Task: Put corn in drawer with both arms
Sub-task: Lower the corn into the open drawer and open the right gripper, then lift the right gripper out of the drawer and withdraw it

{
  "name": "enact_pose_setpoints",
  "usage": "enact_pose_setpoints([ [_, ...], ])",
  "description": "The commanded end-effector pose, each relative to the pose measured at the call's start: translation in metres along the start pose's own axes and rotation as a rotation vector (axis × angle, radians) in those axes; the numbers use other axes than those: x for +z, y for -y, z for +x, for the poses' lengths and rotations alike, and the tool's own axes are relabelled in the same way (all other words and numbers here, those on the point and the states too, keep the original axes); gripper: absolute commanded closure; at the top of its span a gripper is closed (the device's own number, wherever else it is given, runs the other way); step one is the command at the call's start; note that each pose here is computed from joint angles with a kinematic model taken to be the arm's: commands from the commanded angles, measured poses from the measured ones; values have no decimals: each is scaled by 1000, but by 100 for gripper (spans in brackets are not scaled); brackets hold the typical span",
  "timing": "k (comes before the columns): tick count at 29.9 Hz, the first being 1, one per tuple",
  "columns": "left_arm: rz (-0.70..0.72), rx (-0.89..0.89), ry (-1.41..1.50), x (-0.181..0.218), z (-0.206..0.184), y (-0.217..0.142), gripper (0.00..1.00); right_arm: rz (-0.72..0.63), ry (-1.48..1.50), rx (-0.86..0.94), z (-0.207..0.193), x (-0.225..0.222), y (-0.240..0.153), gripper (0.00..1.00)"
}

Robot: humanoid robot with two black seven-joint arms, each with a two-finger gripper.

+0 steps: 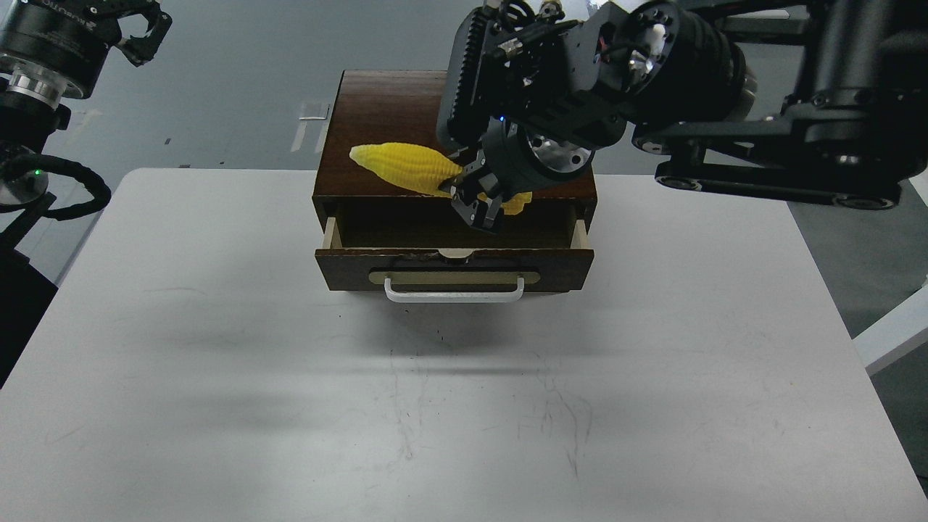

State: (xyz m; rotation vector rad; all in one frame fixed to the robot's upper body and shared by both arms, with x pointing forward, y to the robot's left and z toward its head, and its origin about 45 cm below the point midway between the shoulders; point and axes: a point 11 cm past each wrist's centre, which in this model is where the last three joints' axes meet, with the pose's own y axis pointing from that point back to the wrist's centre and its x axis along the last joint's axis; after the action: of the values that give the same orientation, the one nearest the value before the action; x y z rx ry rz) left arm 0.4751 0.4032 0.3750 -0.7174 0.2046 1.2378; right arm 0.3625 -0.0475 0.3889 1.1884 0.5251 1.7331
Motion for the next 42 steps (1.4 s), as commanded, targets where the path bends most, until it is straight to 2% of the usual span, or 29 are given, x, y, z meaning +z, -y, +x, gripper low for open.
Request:
enact_pose_setpoints([
  [1,-1,6,3,2,3,-2,2,29,-113,-68,-14,-8,2,100],
  [12,1,26,16,5,11,-9,2,29,-119,-116,-33,-8,8,100],
  [13,3,26,15,4,11,-9,2,35,-115,-119,-35,-9,10,97],
  [14,7,31,14,2,13,-11,2,37,-111,-121,-37,-10,11,88],
  [19,5,36,13,2,15,-13,2,41,-96,-125,-42,-9,15,71],
  [20,4,40,14,2,17,-14,2,40,-90,-128,-44,-9,16,62],
  [23,6,42,12,0,17,-15,2,31,-79,-130,-46,-5,17,46],
  [34,5,47,13,0,19,-17,2,32,-69,-132,-49,-4,19,32],
  [39,5,51,16,2,21,-18,2,17,-52,-116,-44,1,16,30],
  [41,4,54,21,5,22,-19,2,-8,-17,-71,-32,12,11,22],
  [42,4,58,23,5,24,-21,2,-19,46,-11,-20,21,4,14],
])
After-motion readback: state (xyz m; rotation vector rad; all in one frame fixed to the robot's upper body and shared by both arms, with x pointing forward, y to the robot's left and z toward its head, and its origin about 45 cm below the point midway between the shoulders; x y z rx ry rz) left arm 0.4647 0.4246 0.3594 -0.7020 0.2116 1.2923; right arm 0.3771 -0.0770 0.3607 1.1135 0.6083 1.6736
